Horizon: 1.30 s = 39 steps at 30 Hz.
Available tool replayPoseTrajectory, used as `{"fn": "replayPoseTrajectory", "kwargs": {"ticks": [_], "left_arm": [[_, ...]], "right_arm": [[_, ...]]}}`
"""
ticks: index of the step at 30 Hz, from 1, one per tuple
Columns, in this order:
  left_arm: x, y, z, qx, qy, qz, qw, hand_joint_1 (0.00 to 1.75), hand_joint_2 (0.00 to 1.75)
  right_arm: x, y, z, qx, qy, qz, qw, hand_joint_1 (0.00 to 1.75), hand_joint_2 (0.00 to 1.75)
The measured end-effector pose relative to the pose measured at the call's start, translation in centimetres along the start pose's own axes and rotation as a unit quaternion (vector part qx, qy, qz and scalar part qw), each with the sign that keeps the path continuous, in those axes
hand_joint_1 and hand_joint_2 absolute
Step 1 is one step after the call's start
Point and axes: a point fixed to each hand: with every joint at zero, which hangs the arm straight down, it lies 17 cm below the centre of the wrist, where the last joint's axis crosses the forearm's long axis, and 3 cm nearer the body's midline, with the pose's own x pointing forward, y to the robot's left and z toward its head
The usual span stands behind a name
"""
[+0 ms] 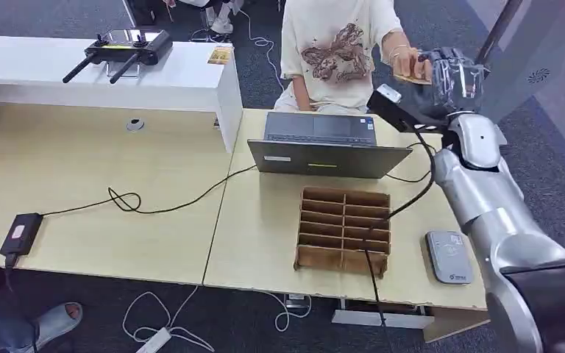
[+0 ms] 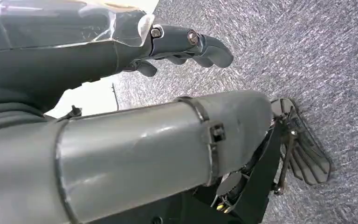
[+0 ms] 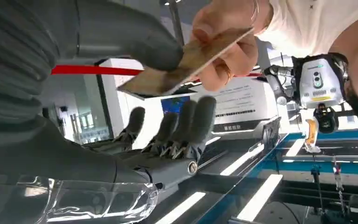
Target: Pass the card to the sensor for recognition and then transmit it.
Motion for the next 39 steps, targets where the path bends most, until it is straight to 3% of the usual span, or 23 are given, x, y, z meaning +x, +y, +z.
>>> {"fn": "replayPoseTrajectory", "kwargs": {"ticks": [21, 25, 28, 32, 37, 39], "left_arm": [[-0.3, 0.0, 0.0, 0.002, 0.008, -0.01, 1.0, 0.0, 0.0], [-0.3, 0.1, 0.0, 0.003, 0.009, -0.005, 1.0, 0.0, 0.0], [-0.3, 0.1, 0.0, 0.005, 0.009, 0.001, 1.0, 0.0, 0.0], [-0.3, 0.1, 0.0, 0.004, 0.007, 0.004, 1.0, 0.0, 0.0], [-0.3, 0.0, 0.0, 0.001, 0.008, 0.004, 1.0, 0.0, 0.0], [-0.4, 0.0, 0.0, 0.001, 0.009, 0.004, 1.0, 0.0, 0.0]], "right_arm": [[-2.1, -0.3, 2.6, -0.037, 0.019, -0.02, 0.999, 1.75, 1.75], [-1.8, -0.8, 2.4, -0.037, 0.005, -0.046, 0.998, 1.75, 1.75], [-1.5, -1.0, 2.2, -0.03, -0.003, -0.113, 0.993, 1.75, 1.75], [-0.8, -1.7, 2.2, -0.024, 0.002, -0.264, 0.964, 1.75, 1.75], [-0.8, -2.1, 4.1, -0.005, 0.012, -0.43, 0.903, 1.75, 1.75], [-0.6, -2.2, 5.0, 0.013, 0.009, -0.496, 0.868, 1.75, 1.75]]}}
